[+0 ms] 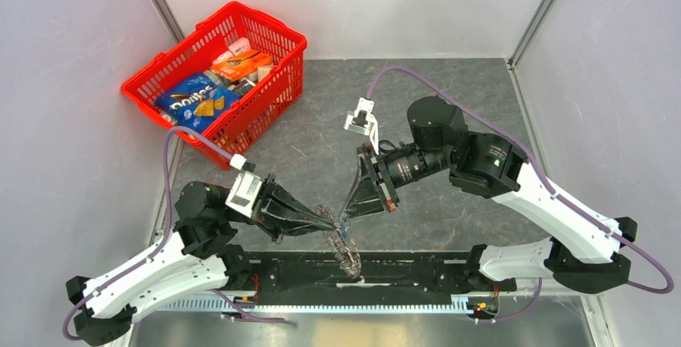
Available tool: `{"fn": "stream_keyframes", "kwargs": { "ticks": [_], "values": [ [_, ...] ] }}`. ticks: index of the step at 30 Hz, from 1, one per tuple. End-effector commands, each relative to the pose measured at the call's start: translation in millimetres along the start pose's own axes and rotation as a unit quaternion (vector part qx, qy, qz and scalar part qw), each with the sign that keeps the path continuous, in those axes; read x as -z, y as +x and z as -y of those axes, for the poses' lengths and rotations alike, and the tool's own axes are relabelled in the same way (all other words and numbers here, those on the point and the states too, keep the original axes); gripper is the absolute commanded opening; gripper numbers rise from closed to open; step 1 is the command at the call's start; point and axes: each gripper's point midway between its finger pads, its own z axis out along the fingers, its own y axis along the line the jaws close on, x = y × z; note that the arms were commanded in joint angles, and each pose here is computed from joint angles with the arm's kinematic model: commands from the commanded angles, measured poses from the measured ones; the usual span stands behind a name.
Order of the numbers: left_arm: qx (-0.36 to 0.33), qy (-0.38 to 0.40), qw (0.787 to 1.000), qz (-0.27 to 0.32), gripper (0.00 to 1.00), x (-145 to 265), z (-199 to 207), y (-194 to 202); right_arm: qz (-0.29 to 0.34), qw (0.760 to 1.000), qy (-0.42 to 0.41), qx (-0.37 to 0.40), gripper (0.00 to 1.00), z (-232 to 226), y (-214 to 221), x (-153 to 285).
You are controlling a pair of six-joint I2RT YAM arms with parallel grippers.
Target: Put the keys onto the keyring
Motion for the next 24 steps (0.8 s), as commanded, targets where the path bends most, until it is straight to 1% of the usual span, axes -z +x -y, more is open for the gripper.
{"fn": "stream_keyframes", "kwargs": {
  "ticks": [1, 16, 24],
  "values": [
    [-0.034, -0.008, 0.999, 0.017, 0.02, -1.0, -2.4, -12.1, 0.01, 0.999, -0.031, 0.017, 0.0, -18.2, -1.6, 6.8],
    [-0.033, -0.011, 0.999, 0.012, 0.02, -0.7, -3.8, -9.7, 0.028, 0.999, -0.03, 0.03, 0.0, -27.2, -8.7, 14.0],
    [-0.024, -0.01, 1.0, 0.0, 0.02, -3.0, -5.2, -6.9, 0.055, 0.997, -0.025, 0.047, 0.0, -33.6, -19.0, 20.2]
  ]
}}
